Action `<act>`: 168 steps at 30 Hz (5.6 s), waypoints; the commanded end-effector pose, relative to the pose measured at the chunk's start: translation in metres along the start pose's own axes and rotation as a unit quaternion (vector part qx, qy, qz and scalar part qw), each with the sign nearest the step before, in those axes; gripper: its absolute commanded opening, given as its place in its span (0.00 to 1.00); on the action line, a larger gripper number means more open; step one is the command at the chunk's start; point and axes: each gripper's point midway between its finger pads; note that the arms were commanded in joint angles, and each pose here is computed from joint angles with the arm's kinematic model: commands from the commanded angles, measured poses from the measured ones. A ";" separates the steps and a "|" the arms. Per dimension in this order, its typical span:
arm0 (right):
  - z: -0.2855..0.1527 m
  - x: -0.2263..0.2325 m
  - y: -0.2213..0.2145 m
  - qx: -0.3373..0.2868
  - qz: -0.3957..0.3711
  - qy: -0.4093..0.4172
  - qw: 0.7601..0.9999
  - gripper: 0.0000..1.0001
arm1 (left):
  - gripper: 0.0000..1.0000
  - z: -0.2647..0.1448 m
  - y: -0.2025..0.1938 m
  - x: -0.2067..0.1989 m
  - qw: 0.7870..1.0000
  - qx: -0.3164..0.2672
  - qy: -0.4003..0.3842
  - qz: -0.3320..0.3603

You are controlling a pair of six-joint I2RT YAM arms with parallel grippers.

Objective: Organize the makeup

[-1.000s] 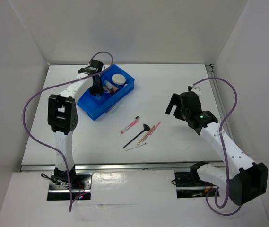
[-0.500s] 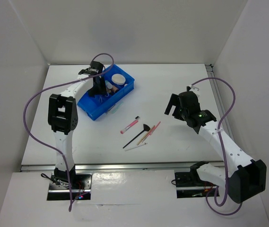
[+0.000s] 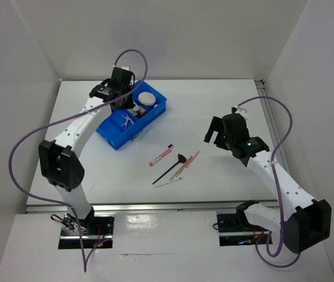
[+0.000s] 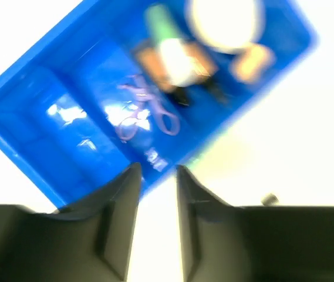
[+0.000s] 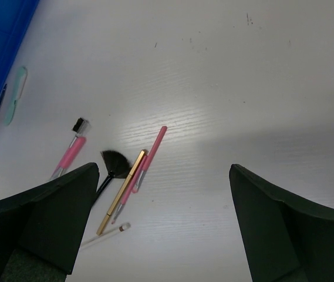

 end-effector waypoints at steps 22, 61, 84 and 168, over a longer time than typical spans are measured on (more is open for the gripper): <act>-0.017 0.001 0.021 -0.041 0.009 0.007 0.999 1.00 | 0.56 0.083 -0.150 -0.049 0.980 0.090 0.005 0.175; -0.017 -0.001 0.026 -0.046 0.005 -0.002 0.999 1.00 | 0.00 0.032 -0.168 -0.109 0.966 0.126 -0.118 0.193; -0.018 -0.008 0.022 -0.042 0.003 -0.015 0.999 1.00 | 0.75 0.084 -0.183 -0.122 0.965 0.186 -0.077 0.168; -0.022 -0.001 0.030 -0.047 0.001 0.000 0.999 1.00 | 0.67 0.093 -0.148 0.013 0.984 0.073 0.124 0.105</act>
Point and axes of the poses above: each gripper's point midway between its finger pads, its own z axis out along the fingers, its own x axis along the line the jaws close on, y = z × x, and after that the axes turned 7 degrees about -z, right-handed
